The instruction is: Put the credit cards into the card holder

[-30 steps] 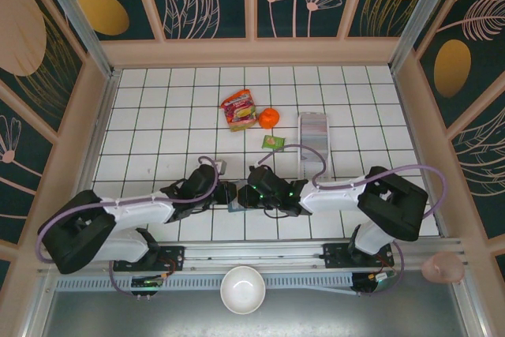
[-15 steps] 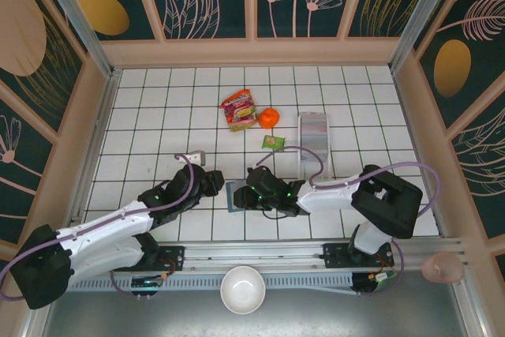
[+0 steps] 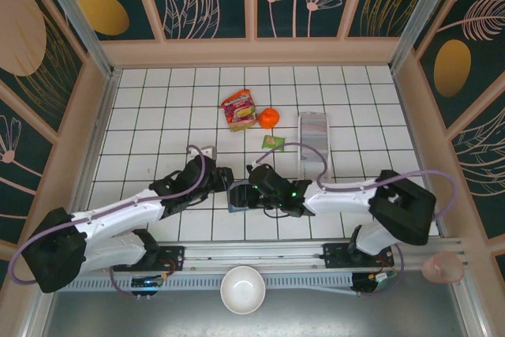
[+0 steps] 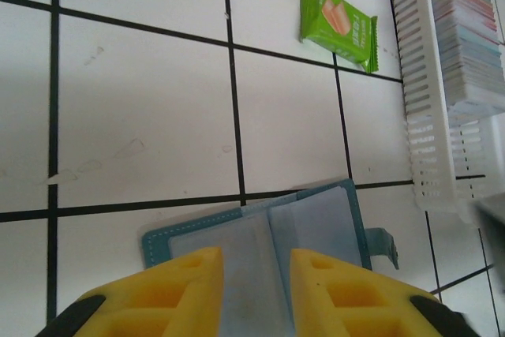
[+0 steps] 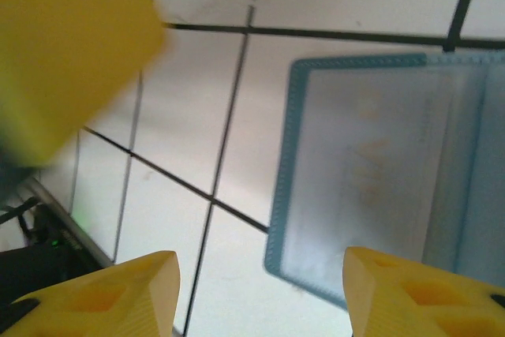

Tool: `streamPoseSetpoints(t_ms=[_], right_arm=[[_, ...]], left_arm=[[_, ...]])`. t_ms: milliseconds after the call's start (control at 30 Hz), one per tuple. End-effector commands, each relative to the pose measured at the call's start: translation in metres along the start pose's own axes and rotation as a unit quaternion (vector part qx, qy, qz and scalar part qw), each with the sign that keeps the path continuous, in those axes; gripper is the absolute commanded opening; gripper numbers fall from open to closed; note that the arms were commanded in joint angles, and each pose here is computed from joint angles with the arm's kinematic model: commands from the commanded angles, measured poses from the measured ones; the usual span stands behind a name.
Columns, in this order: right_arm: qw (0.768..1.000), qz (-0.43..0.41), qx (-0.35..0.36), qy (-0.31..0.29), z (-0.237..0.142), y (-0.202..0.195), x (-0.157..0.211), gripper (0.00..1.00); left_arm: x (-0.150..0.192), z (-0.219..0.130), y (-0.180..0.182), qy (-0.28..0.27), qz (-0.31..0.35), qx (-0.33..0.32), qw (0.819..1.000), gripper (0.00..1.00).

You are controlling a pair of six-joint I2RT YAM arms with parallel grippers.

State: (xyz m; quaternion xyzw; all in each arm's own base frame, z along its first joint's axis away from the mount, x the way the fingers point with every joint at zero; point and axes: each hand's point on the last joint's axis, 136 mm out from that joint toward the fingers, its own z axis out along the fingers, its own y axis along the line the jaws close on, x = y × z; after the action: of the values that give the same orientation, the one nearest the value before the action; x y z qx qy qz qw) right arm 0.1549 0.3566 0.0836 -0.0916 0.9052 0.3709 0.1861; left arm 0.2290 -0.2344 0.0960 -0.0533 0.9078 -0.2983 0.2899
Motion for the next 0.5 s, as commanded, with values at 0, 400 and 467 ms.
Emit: streamPoseSetpoints(t_ms=[0, 400, 467], right_arm=[[0.996, -0.061, 0.046, -0.041, -0.028, -0.009, -0.015, 0.57], [0.799, -0.569, 0.131, -0.146, -0.11, -0.009, -0.071, 0.64], [0.759, -0.626, 0.147, -0.106, -0.115, -0.022, -0.075, 0.69]], left_arm=[[-0.002, 0.003, -0.019, 0.009, -0.003, 0.032, 0.999, 0.27], [0.028, 0.024, -0.001, 0.058, 0.001, 0.021, 0.998, 0.23], [0.028, 0.023, 0.002, 0.054, 0.001, 0.018, 0.998, 0.23]])
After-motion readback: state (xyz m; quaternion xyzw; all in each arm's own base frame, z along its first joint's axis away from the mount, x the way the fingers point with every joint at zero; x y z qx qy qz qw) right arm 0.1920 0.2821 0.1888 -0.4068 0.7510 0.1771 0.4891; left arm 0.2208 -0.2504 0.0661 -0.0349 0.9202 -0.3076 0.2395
